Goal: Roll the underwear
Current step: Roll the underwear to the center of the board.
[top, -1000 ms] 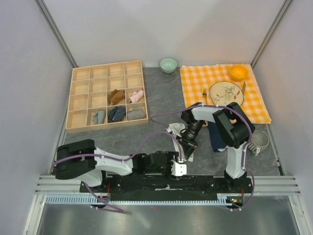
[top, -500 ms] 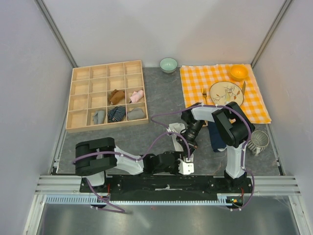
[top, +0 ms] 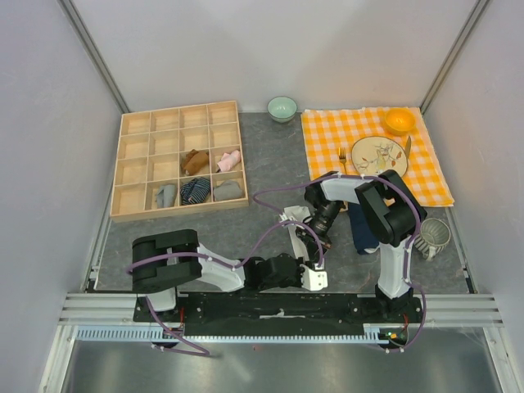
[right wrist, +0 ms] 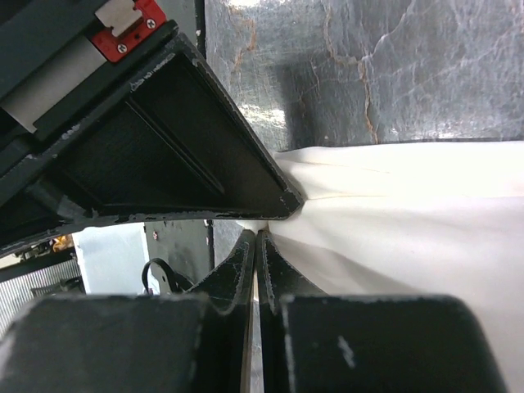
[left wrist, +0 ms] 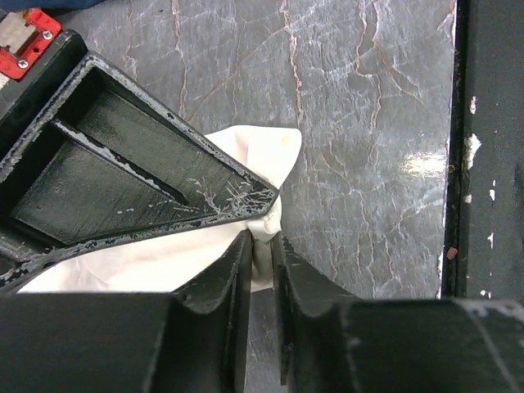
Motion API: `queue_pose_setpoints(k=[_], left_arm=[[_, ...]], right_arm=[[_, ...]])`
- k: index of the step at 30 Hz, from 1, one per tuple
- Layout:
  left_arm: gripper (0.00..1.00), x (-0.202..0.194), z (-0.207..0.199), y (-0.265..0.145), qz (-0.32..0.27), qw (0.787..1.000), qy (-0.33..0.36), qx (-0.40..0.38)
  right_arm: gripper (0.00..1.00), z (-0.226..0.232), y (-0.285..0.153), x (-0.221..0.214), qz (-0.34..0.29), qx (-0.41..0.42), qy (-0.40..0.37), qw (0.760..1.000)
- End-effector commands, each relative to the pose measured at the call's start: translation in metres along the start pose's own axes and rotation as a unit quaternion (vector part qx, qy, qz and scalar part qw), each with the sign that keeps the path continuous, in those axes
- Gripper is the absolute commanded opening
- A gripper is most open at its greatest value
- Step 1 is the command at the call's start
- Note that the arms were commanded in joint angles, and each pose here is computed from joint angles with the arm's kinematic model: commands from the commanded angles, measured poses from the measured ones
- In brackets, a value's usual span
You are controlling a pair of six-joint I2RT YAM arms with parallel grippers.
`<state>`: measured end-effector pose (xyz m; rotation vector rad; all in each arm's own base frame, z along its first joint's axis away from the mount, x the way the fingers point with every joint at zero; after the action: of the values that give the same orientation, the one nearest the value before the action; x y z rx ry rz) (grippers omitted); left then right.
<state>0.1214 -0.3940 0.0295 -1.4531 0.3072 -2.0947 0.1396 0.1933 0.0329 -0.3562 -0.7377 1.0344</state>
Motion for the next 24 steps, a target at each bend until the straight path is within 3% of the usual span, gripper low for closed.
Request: queue_pose_setpoints(k=[1,4,10,17,24], left_arm=[[0.15,0.009,0.002,0.003,-0.001,1.000,-0.006,0.003],[0.02,0.009,0.000,0.003,0.008,1.000,-0.016,-0.005],[0.02,0.016,-0.010,0.000,0.006,0.998,-0.051,-0.038],[0.02,0.023,-0.012,-0.013,-0.016,0.988,-0.122,-0.088],[0.02,0.028,-0.007,-0.021,-0.026,0.963,-0.224,-0.149]], right_arm=[[0.06,0.002,-0.002,0.011,-0.022,0.013,-0.019,0.999],[0.05,0.003,-0.003,0.011,-0.023,0.013,-0.020,0.999],[0.12,0.002,-0.006,0.014,-0.026,0.006,-0.027,0.999],[0.33,-0.006,-0.028,0.021,-0.046,-0.068,-0.045,0.996],[0.36,-0.015,-0.064,0.025,-0.076,-0.151,-0.051,0.984]])
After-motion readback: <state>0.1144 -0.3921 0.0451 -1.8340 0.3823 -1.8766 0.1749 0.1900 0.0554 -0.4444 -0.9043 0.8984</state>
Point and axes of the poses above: each gripper's point midway between its finger pads, its own y axis out along the fingers, its own z axis along the line the jaws close on, x = y × z, the point moved 1 cm from there along -y, back along the fingers, and after that the axes turned 4 degrees about -y, right-handed, at the moved point
